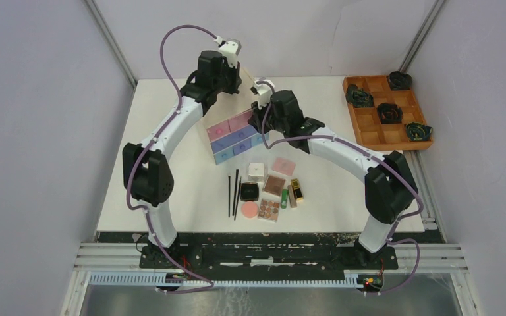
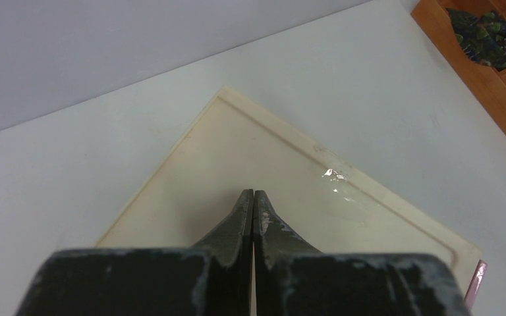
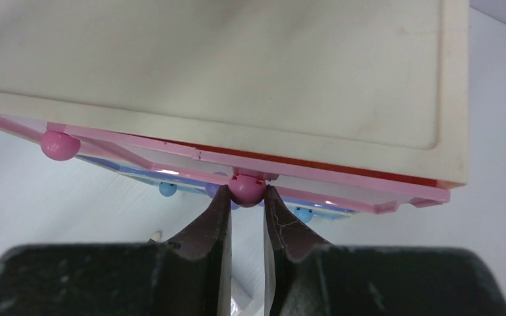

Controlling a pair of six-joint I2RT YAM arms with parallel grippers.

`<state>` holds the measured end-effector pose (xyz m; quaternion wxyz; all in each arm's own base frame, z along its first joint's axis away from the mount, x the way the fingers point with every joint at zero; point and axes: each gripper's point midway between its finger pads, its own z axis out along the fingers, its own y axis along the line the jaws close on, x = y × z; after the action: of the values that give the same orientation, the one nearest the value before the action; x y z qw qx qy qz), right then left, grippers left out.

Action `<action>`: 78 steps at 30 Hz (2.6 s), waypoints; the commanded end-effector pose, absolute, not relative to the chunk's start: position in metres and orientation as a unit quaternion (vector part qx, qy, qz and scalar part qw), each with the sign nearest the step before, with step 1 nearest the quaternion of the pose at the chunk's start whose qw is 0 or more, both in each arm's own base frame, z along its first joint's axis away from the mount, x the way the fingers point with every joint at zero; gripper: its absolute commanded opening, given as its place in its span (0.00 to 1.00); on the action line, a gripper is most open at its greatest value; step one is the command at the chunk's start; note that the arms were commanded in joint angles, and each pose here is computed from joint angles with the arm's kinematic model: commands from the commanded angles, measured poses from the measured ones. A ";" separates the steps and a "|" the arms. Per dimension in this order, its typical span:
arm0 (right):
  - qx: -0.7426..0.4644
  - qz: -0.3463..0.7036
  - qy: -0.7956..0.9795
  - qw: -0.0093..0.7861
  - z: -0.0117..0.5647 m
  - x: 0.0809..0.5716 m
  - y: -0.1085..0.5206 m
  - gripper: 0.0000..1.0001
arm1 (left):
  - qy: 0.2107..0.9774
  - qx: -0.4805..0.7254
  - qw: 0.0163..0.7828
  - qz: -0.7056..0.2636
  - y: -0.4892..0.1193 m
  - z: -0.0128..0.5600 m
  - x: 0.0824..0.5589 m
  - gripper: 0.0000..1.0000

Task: Organize the makeup
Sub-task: Open the drawer in the storage box.

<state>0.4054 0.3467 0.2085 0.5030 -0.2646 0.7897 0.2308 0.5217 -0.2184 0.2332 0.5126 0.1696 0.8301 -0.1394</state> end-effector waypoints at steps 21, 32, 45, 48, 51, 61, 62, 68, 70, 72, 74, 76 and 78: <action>-0.266 0.228 0.819 0.454 0.187 0.328 0.290 0.01 | 0.975 0.176 0.129 -0.054 -0.160 0.006 0.404 0.03; -0.267 0.221 0.827 0.443 0.178 0.306 0.271 0.01 | 0.974 0.176 0.129 -0.055 -0.161 0.003 0.405 0.03; -0.272 0.203 0.814 0.471 0.220 0.329 0.282 0.50 | 0.973 0.178 0.132 -0.060 -0.163 0.004 0.405 0.03; -0.274 0.212 0.808 0.476 0.228 0.335 0.291 0.50 | 0.973 0.177 0.131 -0.060 -0.163 0.004 0.405 0.03; -0.279 0.216 0.808 0.472 0.226 0.340 0.300 0.51 | 0.973 0.177 0.134 -0.062 -0.164 0.005 0.406 0.03; -0.284 0.218 0.805 0.473 0.224 0.355 0.315 0.52 | 0.973 0.179 0.134 -0.061 -0.163 0.005 0.405 0.03; -0.283 0.217 0.804 0.476 0.226 0.356 0.315 0.52 | 0.973 0.179 0.135 -0.061 -0.163 0.004 0.405 0.03; -0.277 0.212 0.800 0.488 0.240 0.354 0.310 0.52 | 0.972 0.179 0.137 -0.061 -0.163 0.005 0.406 0.03; -0.279 0.211 0.798 0.492 0.248 0.350 0.306 0.51 | 0.972 0.179 0.139 -0.060 -0.163 0.006 0.407 0.03; -0.284 0.212 0.793 0.496 0.260 0.342 0.304 0.48 | 0.972 0.180 0.139 -0.060 -0.163 0.006 0.408 0.03; -0.292 0.215 0.786 0.501 0.273 0.335 0.301 0.35 | 0.972 0.180 0.140 -0.058 -0.163 0.006 0.407 0.03; -0.296 0.221 0.780 0.505 0.287 0.328 0.299 0.14 | 0.972 0.180 0.139 -0.058 -0.162 0.006 0.407 0.03; -0.295 0.223 0.775 0.511 0.300 0.324 0.297 0.01 | 0.972 0.180 0.140 -0.059 -0.163 0.007 0.407 0.03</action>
<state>0.3321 0.2975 0.2290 0.4541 -0.2958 0.8160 0.2011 0.5380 -0.2260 0.2333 0.5337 0.1714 0.8146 -0.1493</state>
